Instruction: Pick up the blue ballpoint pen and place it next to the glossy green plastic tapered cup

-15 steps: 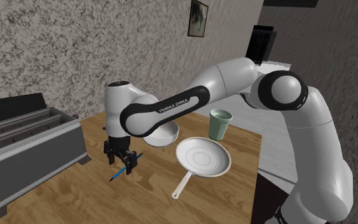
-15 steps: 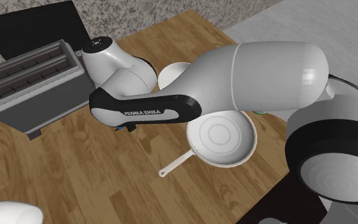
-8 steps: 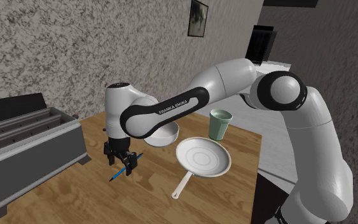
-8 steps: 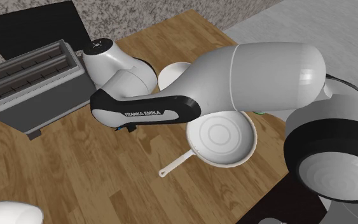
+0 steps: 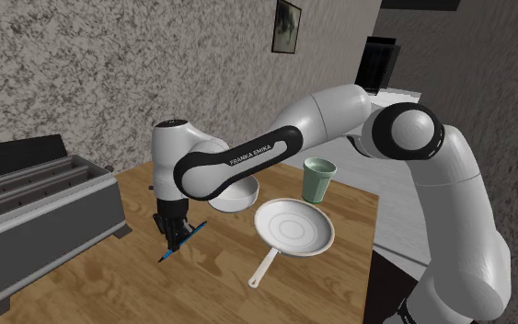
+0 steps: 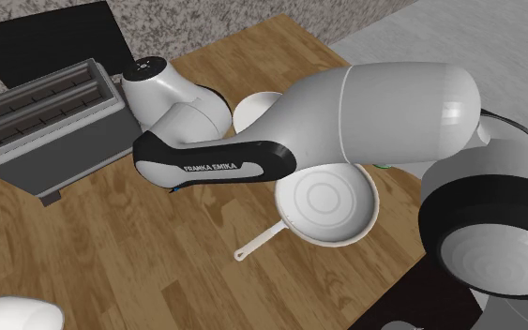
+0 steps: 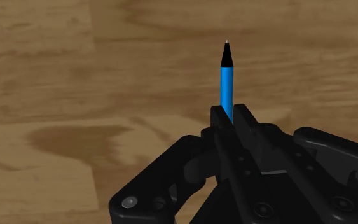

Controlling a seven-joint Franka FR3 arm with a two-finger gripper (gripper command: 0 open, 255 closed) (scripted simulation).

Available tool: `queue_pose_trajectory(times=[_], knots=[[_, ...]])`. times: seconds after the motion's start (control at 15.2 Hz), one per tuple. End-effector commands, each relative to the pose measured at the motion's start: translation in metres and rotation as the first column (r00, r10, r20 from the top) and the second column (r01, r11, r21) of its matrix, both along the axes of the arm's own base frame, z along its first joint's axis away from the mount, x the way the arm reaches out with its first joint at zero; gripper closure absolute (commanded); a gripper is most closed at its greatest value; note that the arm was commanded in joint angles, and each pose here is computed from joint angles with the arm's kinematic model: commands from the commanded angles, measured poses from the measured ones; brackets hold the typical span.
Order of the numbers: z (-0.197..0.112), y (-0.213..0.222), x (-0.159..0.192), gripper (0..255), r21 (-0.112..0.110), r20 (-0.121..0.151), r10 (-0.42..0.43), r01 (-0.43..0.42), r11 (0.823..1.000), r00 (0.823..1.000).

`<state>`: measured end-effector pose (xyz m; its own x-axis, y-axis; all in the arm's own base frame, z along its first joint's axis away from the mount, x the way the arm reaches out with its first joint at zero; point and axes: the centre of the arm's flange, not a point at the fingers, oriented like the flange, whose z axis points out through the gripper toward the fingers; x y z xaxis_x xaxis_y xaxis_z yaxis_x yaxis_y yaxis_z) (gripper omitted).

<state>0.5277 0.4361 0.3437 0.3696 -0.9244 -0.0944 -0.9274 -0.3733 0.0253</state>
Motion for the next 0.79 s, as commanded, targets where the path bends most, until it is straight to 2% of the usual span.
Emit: queue_pose_trajectory(times=[0.0,0.73], knots=[[0.0,0.0,0.0,255,0.0,0.0,0.0,0.0,1.0,1.0],[0.053,0.0,0.0,255,0.0,0.0,0.0,0.0,1.0,1.0]])
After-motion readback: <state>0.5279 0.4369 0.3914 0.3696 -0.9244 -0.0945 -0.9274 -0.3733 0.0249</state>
